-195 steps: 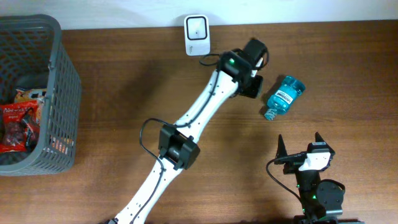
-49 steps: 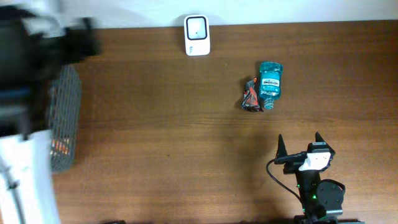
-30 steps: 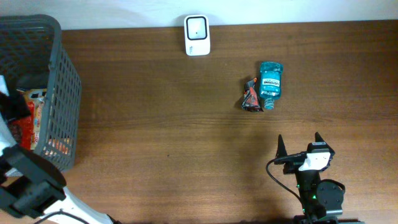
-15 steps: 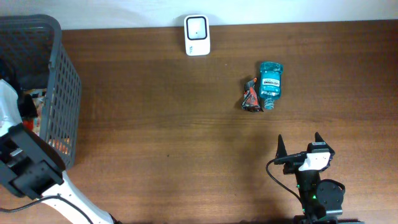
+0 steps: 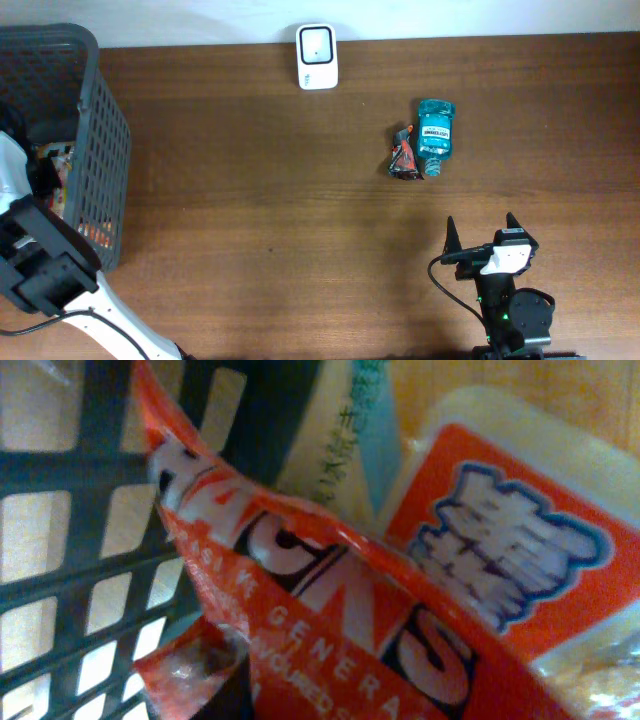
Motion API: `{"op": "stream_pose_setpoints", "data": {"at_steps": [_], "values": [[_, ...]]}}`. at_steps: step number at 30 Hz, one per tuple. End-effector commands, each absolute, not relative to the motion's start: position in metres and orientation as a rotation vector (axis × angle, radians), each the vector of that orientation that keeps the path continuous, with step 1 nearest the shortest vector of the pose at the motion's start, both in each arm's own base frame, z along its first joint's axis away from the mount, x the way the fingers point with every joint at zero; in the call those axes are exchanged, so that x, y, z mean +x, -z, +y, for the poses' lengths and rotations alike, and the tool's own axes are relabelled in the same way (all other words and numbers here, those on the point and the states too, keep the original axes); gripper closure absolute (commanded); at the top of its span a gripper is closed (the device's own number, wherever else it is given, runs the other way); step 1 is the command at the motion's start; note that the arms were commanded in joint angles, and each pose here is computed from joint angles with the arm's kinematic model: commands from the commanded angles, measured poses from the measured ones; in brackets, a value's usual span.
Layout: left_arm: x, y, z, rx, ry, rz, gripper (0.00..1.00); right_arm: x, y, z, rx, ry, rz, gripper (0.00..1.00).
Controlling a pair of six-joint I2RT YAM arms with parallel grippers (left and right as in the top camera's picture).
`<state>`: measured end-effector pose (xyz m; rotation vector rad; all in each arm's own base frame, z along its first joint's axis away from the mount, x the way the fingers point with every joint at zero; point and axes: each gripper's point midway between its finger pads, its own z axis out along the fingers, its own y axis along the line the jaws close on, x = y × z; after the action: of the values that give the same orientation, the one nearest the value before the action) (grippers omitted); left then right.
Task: Scan the item barcode
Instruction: 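Grasp the red Original snack bag in the basket with the left gripper, then carry the red bag past the scanner and place it beside the bottle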
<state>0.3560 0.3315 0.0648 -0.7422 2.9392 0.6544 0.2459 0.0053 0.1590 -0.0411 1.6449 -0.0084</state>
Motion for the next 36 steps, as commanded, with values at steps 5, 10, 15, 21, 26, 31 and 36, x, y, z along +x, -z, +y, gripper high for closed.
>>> {"op": "stream_pose_setpoints", "data": {"at_steps": [5, 10, 15, 21, 26, 31, 36], "values": [[0.385, -0.179, 0.314, -0.846, -0.477, 2.610, 1.00, 0.246, -0.155, 0.006, -0.039, 0.005, 1.651, 0.01], [0.414, -0.295, 0.258, -0.610, -0.129, 2.297, 1.00, 0.246, -0.155, 0.006, -0.039, 0.005, 1.651, 0.01], [0.416, -0.416, 0.172, -0.406, 0.327, 1.955, 1.00, 0.246, -0.155, 0.006, -0.039, 0.005, 1.651, 0.01], [0.418, -0.457, -0.025, 0.102, 0.897, 1.905, 1.00, 0.246, -0.155, 0.006, -0.039, 0.005, 1.651, 0.01], [0.439, -0.392, -0.163, 0.219, 0.747, 2.106, 1.00, 0.246, -0.155, 0.006, -0.039, 0.005, 1.651, 0.01], [0.468, -0.278, -0.239, -0.024, 0.621, 2.382, 1.00, 0.246, -0.155, 0.006, -0.039, 0.005, 1.651, 0.01], [0.468, -0.164, -0.319, -0.037, 0.642, 2.571, 1.00, 0.246, -0.155, 0.006, -0.039, 0.005, 1.651, 0.02]]}}
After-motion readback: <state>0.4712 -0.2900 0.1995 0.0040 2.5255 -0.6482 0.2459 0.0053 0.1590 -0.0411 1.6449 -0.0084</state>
